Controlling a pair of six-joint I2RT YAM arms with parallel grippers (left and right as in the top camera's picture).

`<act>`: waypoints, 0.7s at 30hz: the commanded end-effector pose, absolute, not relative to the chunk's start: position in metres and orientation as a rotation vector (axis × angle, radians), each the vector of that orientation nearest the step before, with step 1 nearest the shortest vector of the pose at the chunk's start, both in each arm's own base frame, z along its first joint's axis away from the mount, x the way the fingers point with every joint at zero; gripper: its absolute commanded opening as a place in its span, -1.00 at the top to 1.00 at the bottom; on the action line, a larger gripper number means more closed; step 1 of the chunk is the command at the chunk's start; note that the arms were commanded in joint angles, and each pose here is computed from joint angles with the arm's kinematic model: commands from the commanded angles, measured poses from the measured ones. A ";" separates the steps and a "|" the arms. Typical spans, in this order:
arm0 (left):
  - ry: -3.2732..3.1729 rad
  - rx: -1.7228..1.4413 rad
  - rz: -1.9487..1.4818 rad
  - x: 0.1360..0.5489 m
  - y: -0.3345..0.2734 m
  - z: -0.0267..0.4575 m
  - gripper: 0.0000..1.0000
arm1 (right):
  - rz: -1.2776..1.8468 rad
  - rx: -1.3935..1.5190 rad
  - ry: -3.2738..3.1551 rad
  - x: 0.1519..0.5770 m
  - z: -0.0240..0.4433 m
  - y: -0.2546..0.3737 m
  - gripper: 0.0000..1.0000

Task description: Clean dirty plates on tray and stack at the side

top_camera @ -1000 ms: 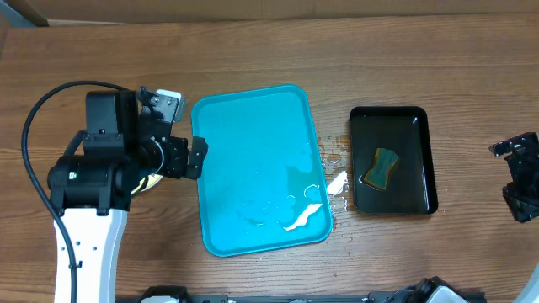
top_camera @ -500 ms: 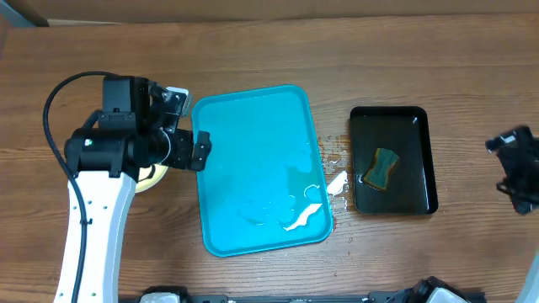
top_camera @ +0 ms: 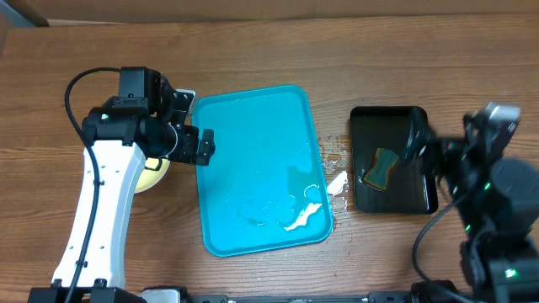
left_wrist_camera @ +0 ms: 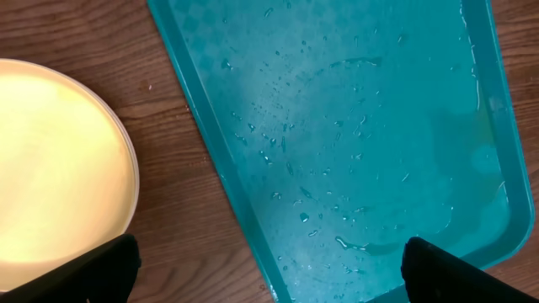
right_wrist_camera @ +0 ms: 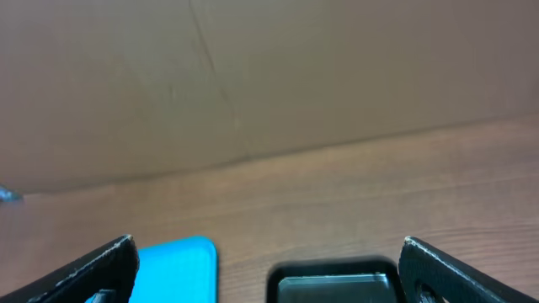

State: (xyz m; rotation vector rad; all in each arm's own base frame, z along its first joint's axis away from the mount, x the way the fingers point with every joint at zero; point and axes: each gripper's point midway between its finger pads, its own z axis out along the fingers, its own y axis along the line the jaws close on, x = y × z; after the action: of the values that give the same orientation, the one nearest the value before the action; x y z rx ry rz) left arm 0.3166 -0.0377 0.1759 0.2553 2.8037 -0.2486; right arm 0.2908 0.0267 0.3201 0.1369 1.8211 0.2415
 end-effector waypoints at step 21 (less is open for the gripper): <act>2.837 0.258 -0.250 0.321 -0.039 0.166 -1.00 | 0.247 0.068 1.544 0.239 0.204 0.025 -1.00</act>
State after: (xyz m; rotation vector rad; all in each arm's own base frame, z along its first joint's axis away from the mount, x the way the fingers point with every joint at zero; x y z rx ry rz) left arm 0.3187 -0.0373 0.1645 0.2529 2.8415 -0.2521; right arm 0.2345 0.0236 0.2132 0.0774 1.5692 0.2439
